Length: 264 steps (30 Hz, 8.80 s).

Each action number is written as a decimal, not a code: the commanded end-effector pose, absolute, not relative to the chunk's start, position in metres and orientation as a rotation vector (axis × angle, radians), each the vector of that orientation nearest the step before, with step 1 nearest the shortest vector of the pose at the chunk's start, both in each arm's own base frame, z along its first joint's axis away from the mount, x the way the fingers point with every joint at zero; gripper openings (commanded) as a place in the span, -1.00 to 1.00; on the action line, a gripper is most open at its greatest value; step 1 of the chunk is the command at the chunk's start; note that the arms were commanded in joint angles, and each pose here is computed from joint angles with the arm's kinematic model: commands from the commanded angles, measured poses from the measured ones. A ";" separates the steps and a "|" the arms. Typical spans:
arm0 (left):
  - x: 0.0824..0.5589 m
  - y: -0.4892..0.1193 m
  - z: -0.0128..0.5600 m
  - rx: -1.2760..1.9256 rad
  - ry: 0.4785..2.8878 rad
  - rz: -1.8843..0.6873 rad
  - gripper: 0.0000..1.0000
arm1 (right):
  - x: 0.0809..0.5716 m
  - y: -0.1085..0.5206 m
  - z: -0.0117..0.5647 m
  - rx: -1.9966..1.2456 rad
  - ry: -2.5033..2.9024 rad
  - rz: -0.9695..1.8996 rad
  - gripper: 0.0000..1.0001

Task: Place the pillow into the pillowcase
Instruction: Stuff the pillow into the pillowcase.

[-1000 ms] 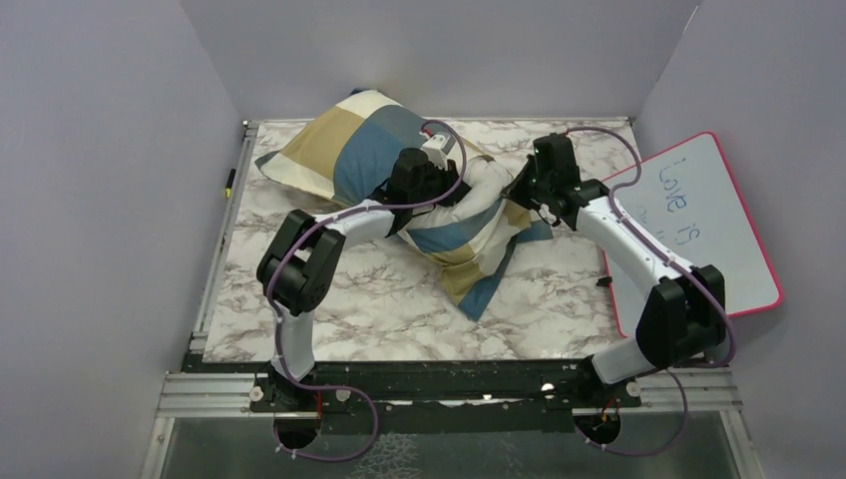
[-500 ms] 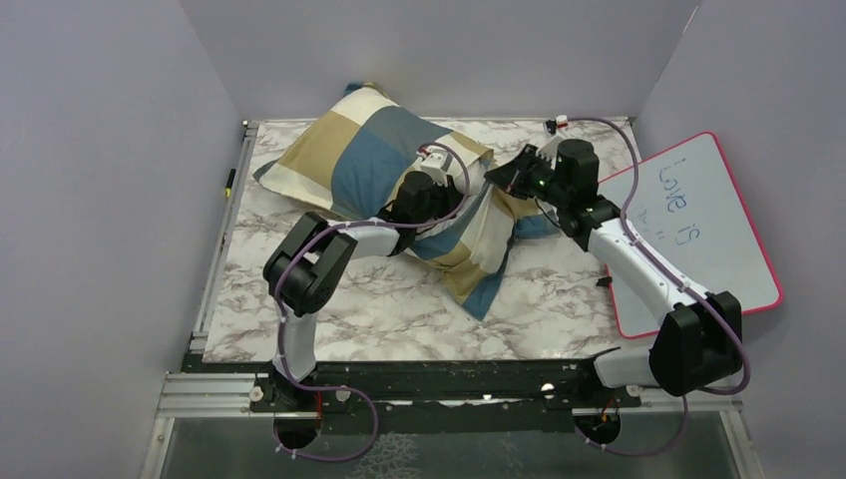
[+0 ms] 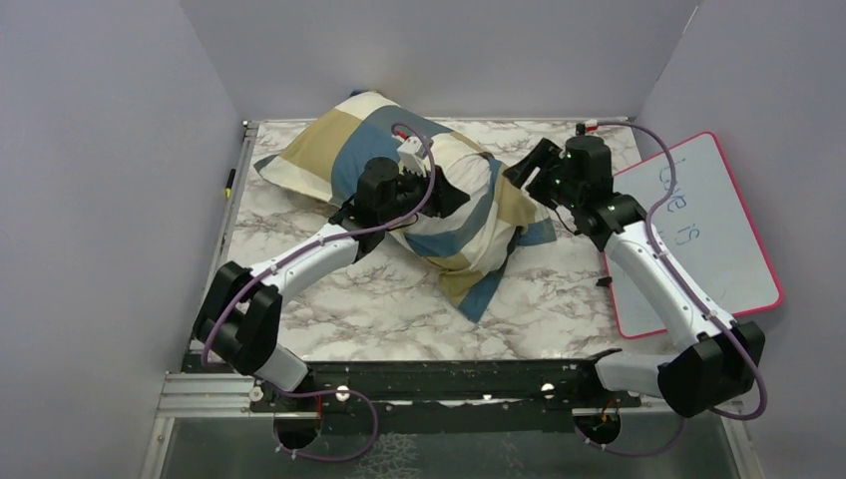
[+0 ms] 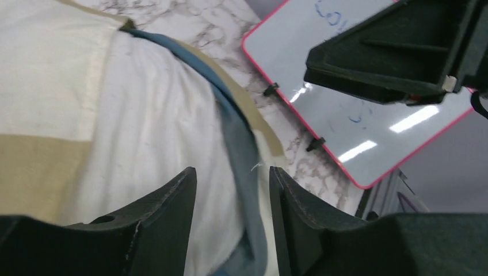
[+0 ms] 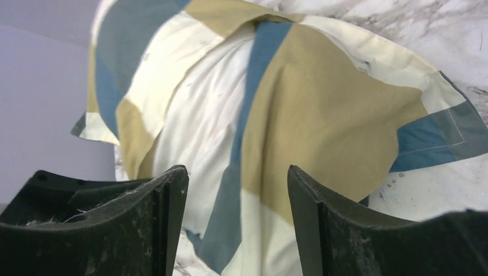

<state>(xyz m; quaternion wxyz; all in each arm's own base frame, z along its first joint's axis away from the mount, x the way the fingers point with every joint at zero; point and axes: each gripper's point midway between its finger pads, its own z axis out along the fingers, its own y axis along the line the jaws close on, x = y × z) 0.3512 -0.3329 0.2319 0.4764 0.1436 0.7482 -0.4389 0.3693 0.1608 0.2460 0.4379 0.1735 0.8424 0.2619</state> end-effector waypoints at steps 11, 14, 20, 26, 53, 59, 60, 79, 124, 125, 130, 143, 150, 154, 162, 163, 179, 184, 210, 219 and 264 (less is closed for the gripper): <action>0.308 -0.352 0.151 0.619 2.006 -1.097 -0.08 | 0.408 0.172 0.275 0.182 2.033 0.578 0.00; 0.290 -0.370 0.119 0.661 2.063 -1.139 -0.29 | 0.414 0.188 0.254 0.100 2.130 0.609 -0.06; 0.254 -0.413 0.090 0.696 2.092 -1.141 -0.41 | 0.422 0.174 0.231 0.064 2.193 0.460 -0.21; 0.253 -0.416 0.064 0.637 2.142 -1.113 -0.44 | 0.426 0.141 0.199 0.063 2.279 0.198 -0.33; 0.331 -0.362 0.246 0.378 1.949 -0.782 -0.03 | 0.423 0.107 0.269 0.280 2.185 0.032 -0.21; 0.367 -0.331 0.279 0.292 1.842 -0.763 -0.10 | 0.373 0.138 0.263 0.473 2.213 0.377 -0.20; 0.372 -0.332 0.278 0.301 1.835 -0.783 -0.18 | 0.367 0.140 0.259 0.520 2.224 0.406 -0.20; 0.366 -0.364 0.131 0.449 2.016 -0.948 -0.44 | 0.350 0.166 0.176 0.778 2.400 0.494 -0.58; 0.310 -0.352 0.250 0.555 1.805 -1.178 0.07 | 0.385 0.157 0.263 0.229 2.069 0.433 0.18; 0.308 -0.354 0.244 0.565 1.820 -1.169 0.08 | 0.389 0.163 0.259 0.199 2.089 0.450 0.14; 0.303 -0.371 0.214 0.632 1.887 -1.133 0.11 | 0.405 0.179 0.237 0.166 2.188 0.456 -0.11; 0.310 -0.328 0.232 0.492 1.937 -0.852 -1.00 | 0.444 0.178 0.227 0.140 2.268 0.305 -0.98; 0.304 -0.301 0.190 0.403 2.056 -0.793 -1.00 | 0.462 0.198 0.296 0.162 2.038 0.480 -0.99; 0.300 -0.295 0.181 0.397 2.080 -0.777 -1.00 | 0.468 0.190 0.332 0.243 1.868 0.514 -0.99; 0.306 -0.286 0.186 0.361 2.060 -0.763 -1.00 | 0.461 0.233 0.298 0.148 1.799 0.808 -0.24; 0.307 -0.285 0.187 0.353 2.058 -0.764 -1.00 | 0.459 0.235 0.292 0.149 1.819 0.822 -0.16; 0.315 -0.223 0.156 0.205 2.148 -0.565 -1.00 | 0.417 0.217 0.234 -0.011 2.090 0.660 -0.06; 0.298 -0.257 0.216 0.390 1.913 -0.834 -1.00 | 0.413 0.232 0.224 -0.176 2.104 0.711 -0.06; 0.318 -0.194 0.238 0.482 1.949 -0.554 -1.00 | 0.348 0.329 0.254 -1.445 1.391 1.545 0.27; 0.352 -0.139 0.239 0.336 1.965 -0.303 -1.00 | 0.329 0.338 0.224 -1.417 1.522 1.668 0.14; 0.452 -0.091 0.230 0.041 2.024 -0.308 -0.78 | 0.392 0.301 0.214 -1.067 1.591 0.920 0.01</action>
